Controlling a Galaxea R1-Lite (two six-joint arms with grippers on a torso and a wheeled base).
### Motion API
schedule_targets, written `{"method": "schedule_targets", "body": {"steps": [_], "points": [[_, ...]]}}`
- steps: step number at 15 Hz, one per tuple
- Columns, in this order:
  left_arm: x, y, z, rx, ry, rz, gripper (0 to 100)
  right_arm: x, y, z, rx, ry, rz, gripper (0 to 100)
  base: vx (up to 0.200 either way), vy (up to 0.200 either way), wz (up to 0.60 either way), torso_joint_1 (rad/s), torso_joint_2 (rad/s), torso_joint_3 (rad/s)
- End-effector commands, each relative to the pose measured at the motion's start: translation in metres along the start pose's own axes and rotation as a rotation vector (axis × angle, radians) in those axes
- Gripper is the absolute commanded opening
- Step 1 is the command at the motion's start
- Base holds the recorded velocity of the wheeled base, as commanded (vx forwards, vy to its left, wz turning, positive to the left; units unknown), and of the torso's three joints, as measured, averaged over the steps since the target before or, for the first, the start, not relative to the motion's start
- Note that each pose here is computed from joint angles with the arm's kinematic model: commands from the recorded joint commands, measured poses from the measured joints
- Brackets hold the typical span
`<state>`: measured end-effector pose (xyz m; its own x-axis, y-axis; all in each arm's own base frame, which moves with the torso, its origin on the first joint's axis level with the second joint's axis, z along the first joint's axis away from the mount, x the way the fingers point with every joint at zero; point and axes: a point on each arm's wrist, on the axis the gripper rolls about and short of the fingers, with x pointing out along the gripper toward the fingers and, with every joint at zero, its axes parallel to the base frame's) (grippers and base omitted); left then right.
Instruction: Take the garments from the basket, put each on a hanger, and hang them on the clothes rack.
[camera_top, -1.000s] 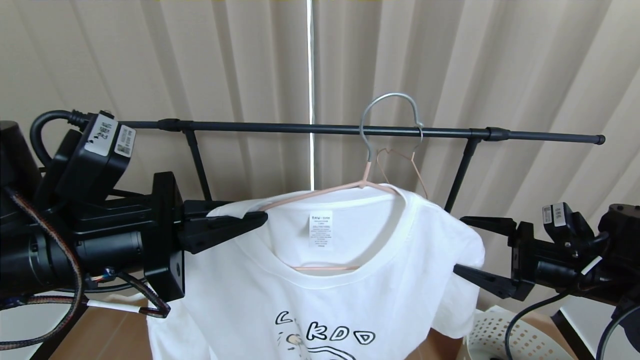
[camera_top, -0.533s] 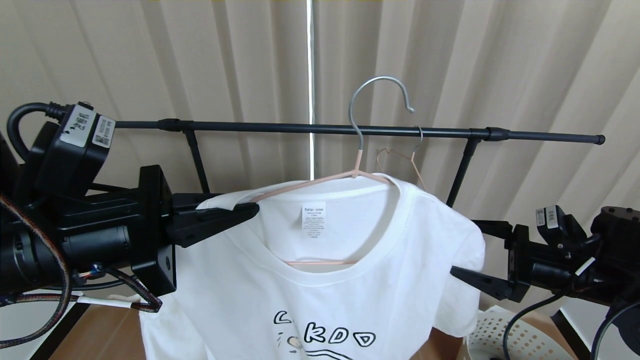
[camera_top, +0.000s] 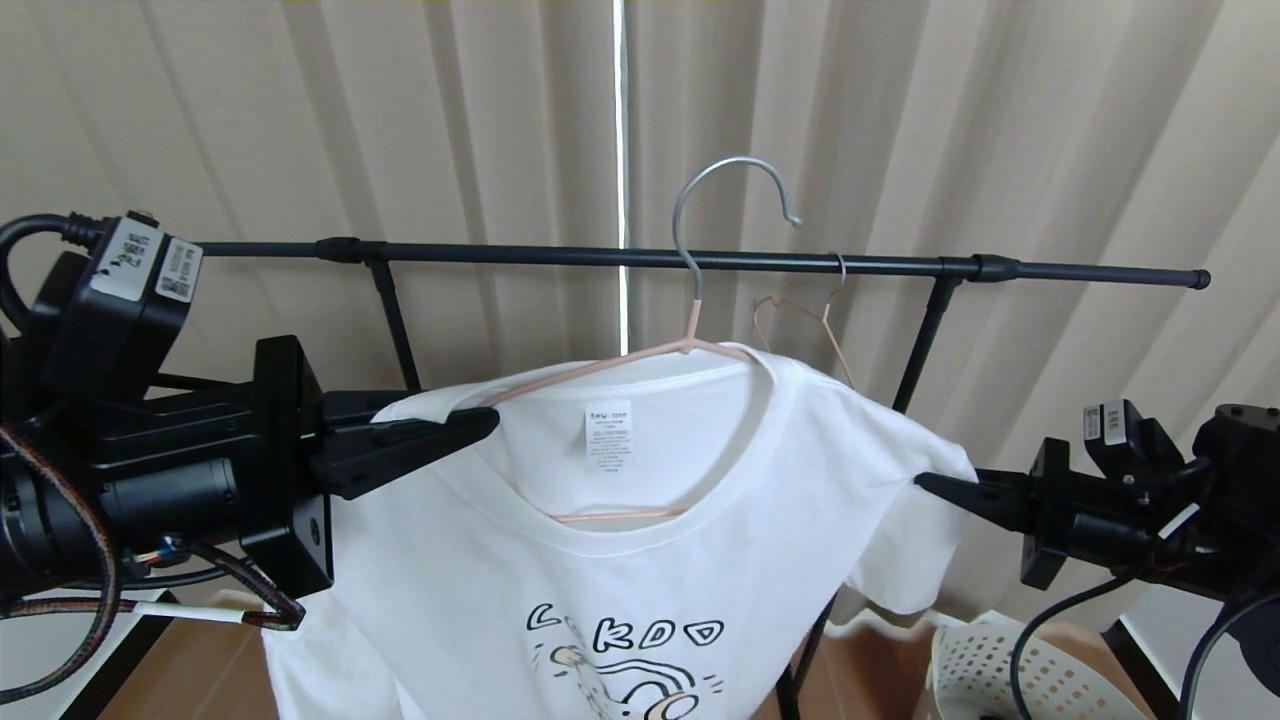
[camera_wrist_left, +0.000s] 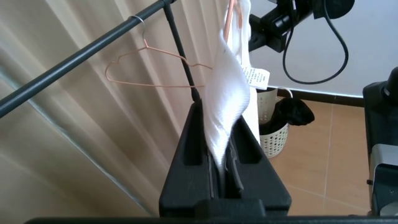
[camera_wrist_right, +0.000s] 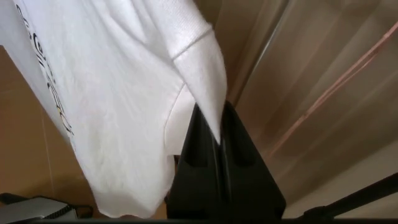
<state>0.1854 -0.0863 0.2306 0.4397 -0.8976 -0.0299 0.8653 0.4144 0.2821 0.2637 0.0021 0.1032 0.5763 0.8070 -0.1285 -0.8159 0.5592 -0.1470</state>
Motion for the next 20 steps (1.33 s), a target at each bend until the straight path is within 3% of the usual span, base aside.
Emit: {"method": "schedule_targets", "body": {"steps": [1,20], "points": [[-0.003,0.000,0.000,0.002,0.000,0.006,0,-0.001,-0.004,0.002,-0.011,-0.006,-0.012,0,0.000,0.000,0.00,0.000,0.00,0.000],[-0.006,0.001,0.001,-0.006,-0.002,0.023,0,-0.009,-0.016,0.004,-0.024,-0.011,-0.063,0,0.000,0.000,0.00,0.000,0.00,0.000]]}}
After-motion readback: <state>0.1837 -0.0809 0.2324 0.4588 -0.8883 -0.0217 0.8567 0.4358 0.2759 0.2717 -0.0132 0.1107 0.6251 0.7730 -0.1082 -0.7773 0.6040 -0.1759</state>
